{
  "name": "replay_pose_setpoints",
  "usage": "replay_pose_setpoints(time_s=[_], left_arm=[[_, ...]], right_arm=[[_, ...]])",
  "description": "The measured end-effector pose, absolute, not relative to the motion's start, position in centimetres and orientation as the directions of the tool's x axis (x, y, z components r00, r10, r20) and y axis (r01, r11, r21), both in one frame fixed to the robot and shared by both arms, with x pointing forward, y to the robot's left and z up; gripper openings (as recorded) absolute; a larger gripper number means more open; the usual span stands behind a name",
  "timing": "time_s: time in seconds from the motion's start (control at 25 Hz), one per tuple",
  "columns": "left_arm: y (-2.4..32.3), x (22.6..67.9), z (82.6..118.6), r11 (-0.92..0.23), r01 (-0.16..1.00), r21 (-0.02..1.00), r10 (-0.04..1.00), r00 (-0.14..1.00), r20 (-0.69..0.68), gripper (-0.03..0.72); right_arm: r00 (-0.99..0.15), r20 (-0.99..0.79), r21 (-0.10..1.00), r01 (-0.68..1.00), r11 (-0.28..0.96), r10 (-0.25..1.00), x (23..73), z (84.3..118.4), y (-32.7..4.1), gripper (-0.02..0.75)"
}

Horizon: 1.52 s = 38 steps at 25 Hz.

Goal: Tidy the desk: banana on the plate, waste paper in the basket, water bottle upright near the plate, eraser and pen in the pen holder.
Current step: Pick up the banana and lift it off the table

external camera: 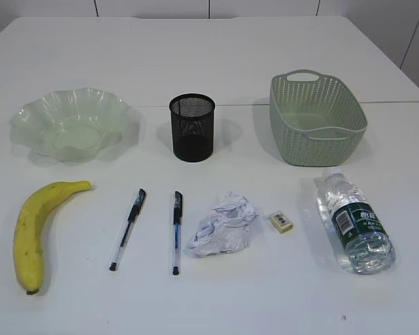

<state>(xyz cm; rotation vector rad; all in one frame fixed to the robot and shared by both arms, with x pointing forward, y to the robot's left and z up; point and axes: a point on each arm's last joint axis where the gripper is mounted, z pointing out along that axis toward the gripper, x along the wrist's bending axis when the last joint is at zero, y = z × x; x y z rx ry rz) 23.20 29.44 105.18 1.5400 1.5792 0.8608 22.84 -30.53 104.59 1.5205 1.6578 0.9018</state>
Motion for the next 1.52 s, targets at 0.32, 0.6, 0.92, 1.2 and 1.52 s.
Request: replay_pose_setpoints(time_s=[0.32,0.6,0.92,1.2,1.52], left_arm=[[29.44,23.2,105.18,0.048,0.49,0.87,0.998,0.01,-0.061,0.498],[29.44,23.2,105.18,0.048,0.49,0.87,0.998,0.01,-0.061,0.496],[29.44,23.2,105.18,0.048,0.49,0.87,0.998,0.01,-0.061,0.496],[29.44,23.2,105.18,0.048,0.49,0.87,0.998,0.01,-0.061,0.496],[29.4,23.2,105.18,0.05,0.49,0.87,0.998,0.013,-0.065,0.494]], right_arm=[[-0.063,-0.041,0.859,0.508,0.067,0.997,22.84,104.59,-30.53,0.533],[-0.063,-0.041,0.859,0.508,0.067,0.997,22.84,104.59,-30.53,0.533],[-0.063,-0.041,0.859,0.508,0.067,0.997,22.84,104.59,-30.53,0.533],[-0.063,-0.041,0.859,0.508,0.068,0.997,22.84,104.59,-30.54,0.533],[-0.063,-0.041,0.859,0.508,0.068,0.997,22.84,104.59,-30.54,0.533]])
